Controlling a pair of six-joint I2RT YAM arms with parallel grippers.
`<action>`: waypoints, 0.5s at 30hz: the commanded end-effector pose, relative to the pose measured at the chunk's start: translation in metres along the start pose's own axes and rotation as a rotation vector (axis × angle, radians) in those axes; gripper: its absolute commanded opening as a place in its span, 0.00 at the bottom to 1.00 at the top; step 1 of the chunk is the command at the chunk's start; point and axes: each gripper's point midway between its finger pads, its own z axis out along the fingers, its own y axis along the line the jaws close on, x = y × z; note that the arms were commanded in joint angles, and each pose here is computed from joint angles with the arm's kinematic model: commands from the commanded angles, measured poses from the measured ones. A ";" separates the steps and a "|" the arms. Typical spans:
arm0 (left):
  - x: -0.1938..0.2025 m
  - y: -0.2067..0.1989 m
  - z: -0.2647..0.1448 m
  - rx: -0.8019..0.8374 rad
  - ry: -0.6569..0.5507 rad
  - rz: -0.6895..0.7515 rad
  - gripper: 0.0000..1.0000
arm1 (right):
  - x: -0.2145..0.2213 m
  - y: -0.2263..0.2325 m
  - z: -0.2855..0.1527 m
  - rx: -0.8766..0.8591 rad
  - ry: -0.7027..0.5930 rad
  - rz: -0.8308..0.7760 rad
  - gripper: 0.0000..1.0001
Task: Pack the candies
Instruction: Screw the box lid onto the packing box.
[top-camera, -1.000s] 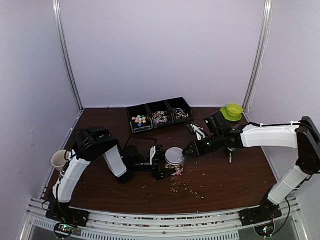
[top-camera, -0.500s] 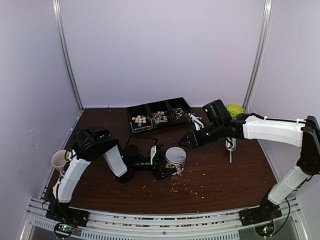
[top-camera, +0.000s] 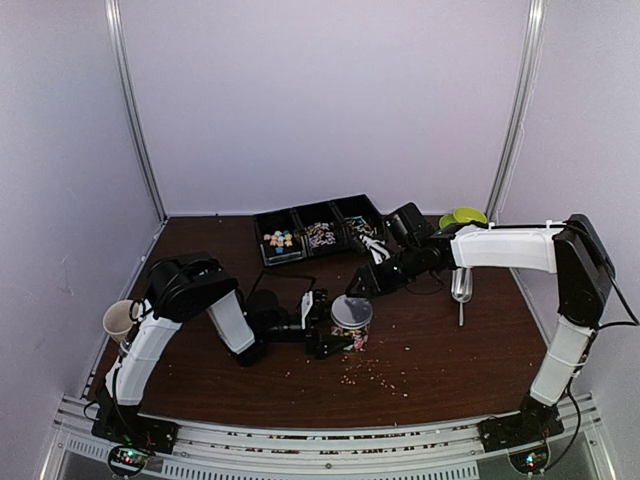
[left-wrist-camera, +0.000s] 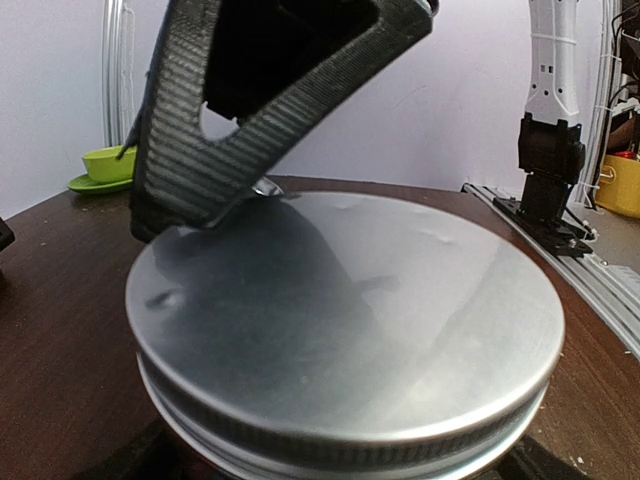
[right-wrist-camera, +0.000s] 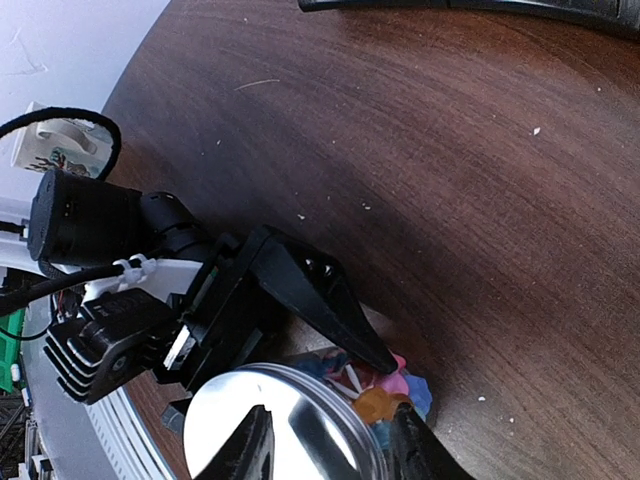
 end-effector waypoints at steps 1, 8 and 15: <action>0.075 -0.003 -0.013 -0.031 0.189 -0.154 0.88 | -0.012 0.008 -0.005 -0.040 -0.022 -0.022 0.40; 0.076 -0.002 -0.013 -0.033 0.190 -0.155 0.84 | -0.001 0.005 -0.006 -0.041 -0.009 -0.016 0.34; 0.076 -0.003 -0.012 -0.028 0.191 -0.156 0.84 | 0.013 0.003 -0.007 -0.051 0.001 0.002 0.31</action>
